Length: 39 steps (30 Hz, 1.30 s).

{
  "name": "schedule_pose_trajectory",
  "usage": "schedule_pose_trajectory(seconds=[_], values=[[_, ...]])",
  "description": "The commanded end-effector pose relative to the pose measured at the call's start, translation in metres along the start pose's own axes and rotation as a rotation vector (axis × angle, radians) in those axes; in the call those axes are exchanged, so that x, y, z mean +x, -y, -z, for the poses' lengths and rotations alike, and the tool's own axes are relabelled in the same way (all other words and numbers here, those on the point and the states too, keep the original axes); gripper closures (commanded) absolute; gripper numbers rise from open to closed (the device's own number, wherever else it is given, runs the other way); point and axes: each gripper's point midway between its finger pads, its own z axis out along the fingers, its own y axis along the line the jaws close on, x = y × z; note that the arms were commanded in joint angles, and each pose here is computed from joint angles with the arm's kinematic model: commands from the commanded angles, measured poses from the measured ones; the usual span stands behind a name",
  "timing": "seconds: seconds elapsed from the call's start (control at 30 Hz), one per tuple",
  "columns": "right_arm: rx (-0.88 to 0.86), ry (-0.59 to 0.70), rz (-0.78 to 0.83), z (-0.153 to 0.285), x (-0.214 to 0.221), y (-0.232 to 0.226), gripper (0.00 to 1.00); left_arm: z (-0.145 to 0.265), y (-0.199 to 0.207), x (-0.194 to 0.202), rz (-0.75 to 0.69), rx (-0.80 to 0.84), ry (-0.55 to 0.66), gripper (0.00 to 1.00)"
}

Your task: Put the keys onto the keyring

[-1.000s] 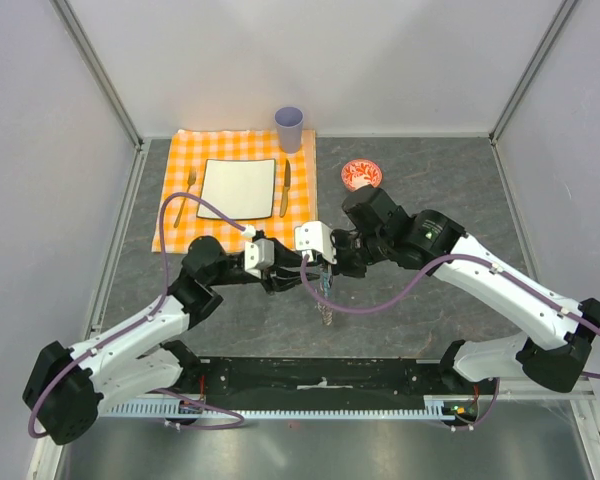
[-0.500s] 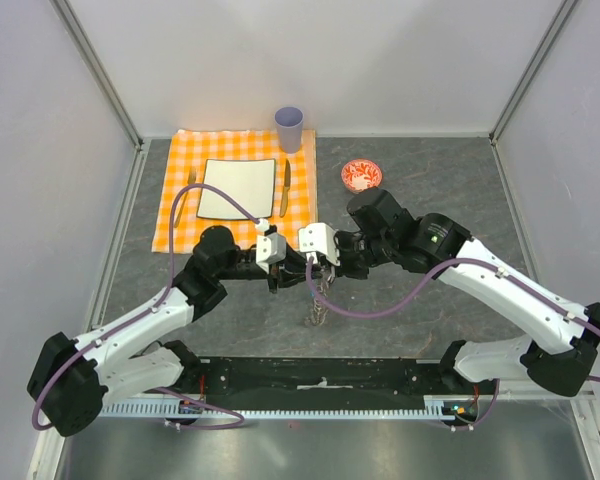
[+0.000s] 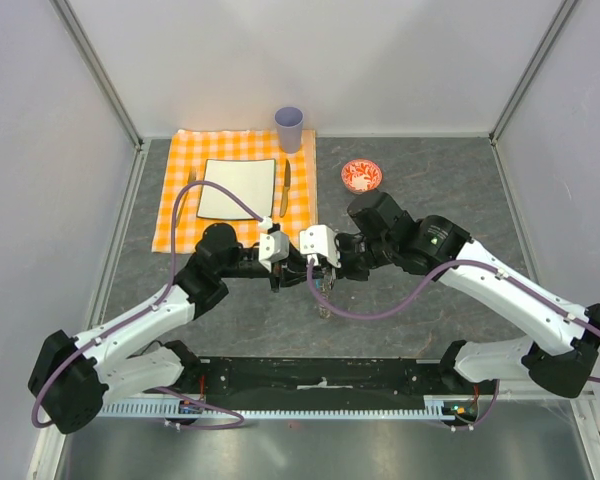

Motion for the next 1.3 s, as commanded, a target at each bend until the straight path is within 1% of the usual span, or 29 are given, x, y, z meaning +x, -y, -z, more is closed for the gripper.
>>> schedule_pose_trajectory(seconds=[0.0, 0.13, 0.3, 0.43, 0.57, 0.67, 0.77, 0.8, 0.83, 0.93, 0.97, 1.0, 1.07, 1.2, 1.27], values=[[0.031, 0.101, 0.054, 0.01, -0.023, 0.004, 1.0, -0.005, 0.0, -0.014, -0.051, 0.023, 0.02, 0.76], [0.03, 0.105, 0.051, 0.01, -0.023, 0.003, 1.0, -0.006, 0.001, -0.012, -0.044, 0.028, 0.008, 0.77], [0.029, 0.113, 0.05, 0.011, -0.024, 0.002, 1.0, -0.009, 0.001, -0.01, -0.038, 0.031, -0.005, 0.84], [0.026, 0.113, 0.05, 0.01, -0.023, 0.001, 1.0, -0.008, 0.002, -0.014, -0.051, 0.032, 0.002, 0.98], [0.036, 0.097, 0.045, 0.008, -0.018, 0.002, 1.0, -0.007, 0.003, -0.014, -0.058, 0.024, 0.003, 0.98], [0.077, 0.093, 0.035, 0.014, -0.015, 0.005, 1.0, -0.004, -0.001, -0.012, -0.065, -0.011, 0.001, 0.98], [0.135, 0.1, 0.026, 0.021, -0.011, 0.009, 0.96, 0.0, -0.008, -0.011, -0.074, -0.068, -0.001, 0.98], [0.147, 0.105, 0.024, 0.021, -0.01, 0.009, 0.92, 0.001, -0.008, -0.009, -0.071, -0.077, -0.003, 0.98], [0.153, 0.109, 0.025, 0.022, -0.01, 0.009, 0.91, 0.002, -0.01, -0.009, -0.077, -0.086, -0.004, 0.98], [0.167, 0.138, 0.03, 0.03, -0.011, 0.005, 0.89, 0.004, -0.012, -0.011, -0.087, -0.108, -0.002, 0.98], [0.162, 0.146, 0.033, 0.032, -0.011, 0.002, 0.86, 0.004, -0.014, -0.011, -0.088, -0.122, -0.002, 0.98], [0.169, 0.155, 0.033, 0.033, -0.012, 0.002, 0.79, 0.004, -0.016, -0.011, -0.087, -0.133, 0.0, 0.98], [0.164, 0.157, 0.029, 0.033, -0.009, -0.001, 0.78, 0.005, -0.022, -0.011, -0.086, -0.164, 0.0, 0.98], [0.176, 0.182, 0.016, 0.03, -0.009, -0.001, 0.71, 0.008, -0.021, -0.017, -0.091, -0.186, 0.034, 0.98], [0.192, 0.192, -0.014, 0.027, -0.005, -0.001, 0.71, 0.009, -0.021, -0.022, -0.102, -0.19, 0.053, 0.98]])
